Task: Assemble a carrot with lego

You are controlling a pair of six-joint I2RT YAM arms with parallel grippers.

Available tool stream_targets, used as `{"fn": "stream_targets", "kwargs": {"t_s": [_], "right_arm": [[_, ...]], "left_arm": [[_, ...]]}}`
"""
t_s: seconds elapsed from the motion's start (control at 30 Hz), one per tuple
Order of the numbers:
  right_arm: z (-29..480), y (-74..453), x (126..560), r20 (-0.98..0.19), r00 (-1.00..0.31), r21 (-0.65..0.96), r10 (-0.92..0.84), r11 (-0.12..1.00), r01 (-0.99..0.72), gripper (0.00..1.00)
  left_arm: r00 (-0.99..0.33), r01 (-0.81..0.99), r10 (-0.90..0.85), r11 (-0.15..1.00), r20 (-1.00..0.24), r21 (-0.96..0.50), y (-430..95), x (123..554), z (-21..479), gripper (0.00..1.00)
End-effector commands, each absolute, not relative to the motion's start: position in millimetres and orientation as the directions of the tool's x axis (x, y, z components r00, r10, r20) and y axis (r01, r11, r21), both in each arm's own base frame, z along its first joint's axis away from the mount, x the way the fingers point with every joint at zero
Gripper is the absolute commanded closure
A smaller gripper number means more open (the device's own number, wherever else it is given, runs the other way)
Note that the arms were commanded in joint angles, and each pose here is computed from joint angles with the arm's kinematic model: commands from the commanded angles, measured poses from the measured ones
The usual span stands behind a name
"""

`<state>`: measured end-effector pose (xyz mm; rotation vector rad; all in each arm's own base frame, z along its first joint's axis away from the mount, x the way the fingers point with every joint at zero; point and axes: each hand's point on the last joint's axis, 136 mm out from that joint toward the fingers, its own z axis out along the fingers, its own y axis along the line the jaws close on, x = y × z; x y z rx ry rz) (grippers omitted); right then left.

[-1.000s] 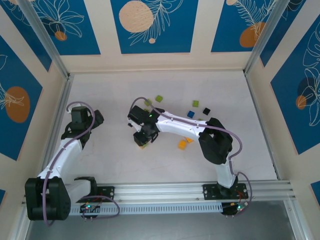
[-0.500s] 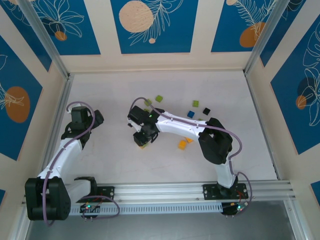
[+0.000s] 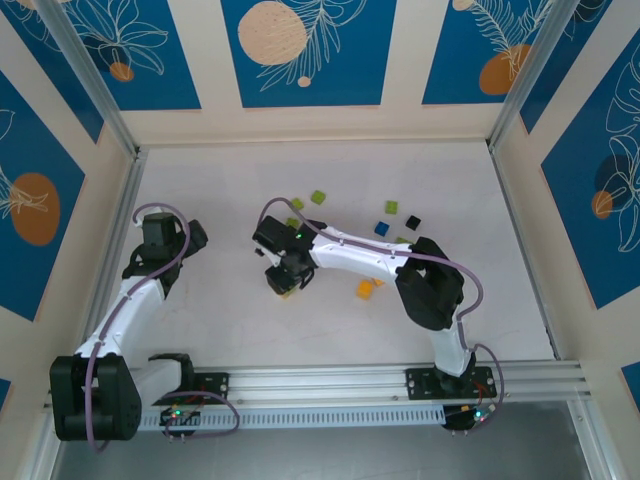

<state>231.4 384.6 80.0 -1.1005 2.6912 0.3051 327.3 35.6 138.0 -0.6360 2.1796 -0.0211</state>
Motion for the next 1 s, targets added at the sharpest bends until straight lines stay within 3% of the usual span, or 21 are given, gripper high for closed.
{"fn": "stream_targets", "kwargs": {"t_s": [0.0, 0.3, 0.97], "right_arm": [[42.6, 371.7, 206.8, -0.127, -0.707, 0.089, -0.696, 0.702, -0.706, 0.66], [31.4, 364.3, 203.3, -0.062, -0.696, 0.036, -0.715, 0.695, -0.718, 0.66], [-35.9, 321.9, 164.1, 0.23, -0.654, -0.01, -0.721, 0.67, -0.742, 0.67]], "left_arm": [[-0.508, -0.443, -0.455, 0.866, -0.731, -0.232, 39.9, 324.0, 138.8, 0.01], [-0.505, -0.441, -0.454, 0.867, -0.734, -0.233, 39.9, 324.2, 140.2, 0.01], [-0.508, -0.442, -0.455, 0.867, -0.732, -0.232, 39.9, 325.1, 137.8, 0.01]]}}
